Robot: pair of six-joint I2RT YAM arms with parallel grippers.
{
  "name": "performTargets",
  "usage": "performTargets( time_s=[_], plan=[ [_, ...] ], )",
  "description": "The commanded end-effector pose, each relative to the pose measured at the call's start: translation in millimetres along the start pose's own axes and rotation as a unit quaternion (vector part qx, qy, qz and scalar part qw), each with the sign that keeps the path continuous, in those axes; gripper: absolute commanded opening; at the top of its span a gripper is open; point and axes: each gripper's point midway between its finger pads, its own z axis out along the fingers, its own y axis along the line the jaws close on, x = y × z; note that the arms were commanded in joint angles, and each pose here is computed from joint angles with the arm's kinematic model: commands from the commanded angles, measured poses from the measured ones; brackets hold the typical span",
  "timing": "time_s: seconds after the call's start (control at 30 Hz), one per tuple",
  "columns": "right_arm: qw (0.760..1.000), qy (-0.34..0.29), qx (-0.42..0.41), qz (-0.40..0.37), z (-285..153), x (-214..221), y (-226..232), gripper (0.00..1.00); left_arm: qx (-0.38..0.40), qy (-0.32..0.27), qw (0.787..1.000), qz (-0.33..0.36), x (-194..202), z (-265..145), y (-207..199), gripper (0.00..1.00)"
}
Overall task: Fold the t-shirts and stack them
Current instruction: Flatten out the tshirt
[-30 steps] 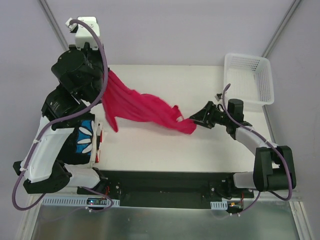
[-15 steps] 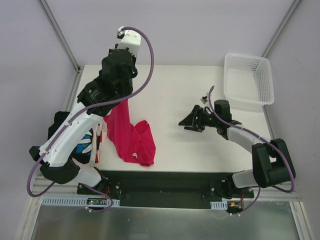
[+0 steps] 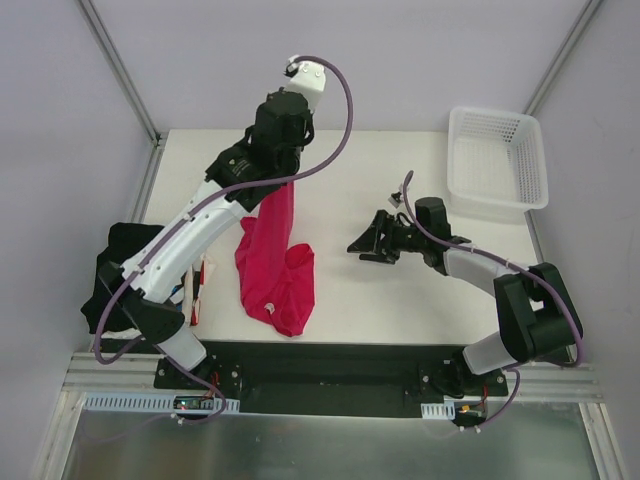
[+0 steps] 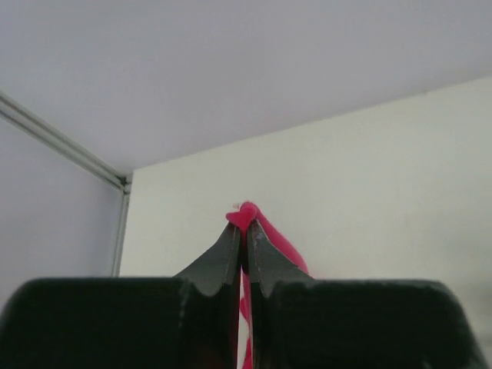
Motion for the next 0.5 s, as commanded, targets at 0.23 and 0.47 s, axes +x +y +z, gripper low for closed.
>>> performTargets(
  time_s=[0.23,0.47],
  plan=[
    [0.999,-0.011,-0.028,-0.033,1,-11,17,0.73,0.041,0.042,0.998,-0.023,60,115,-48,0.00],
    [0.999,-0.005,-0.021,-0.028,5,-8,9,0.73,0.044,-0.036,0.997,-0.052,-33,115,-23,0.00]
  ],
)
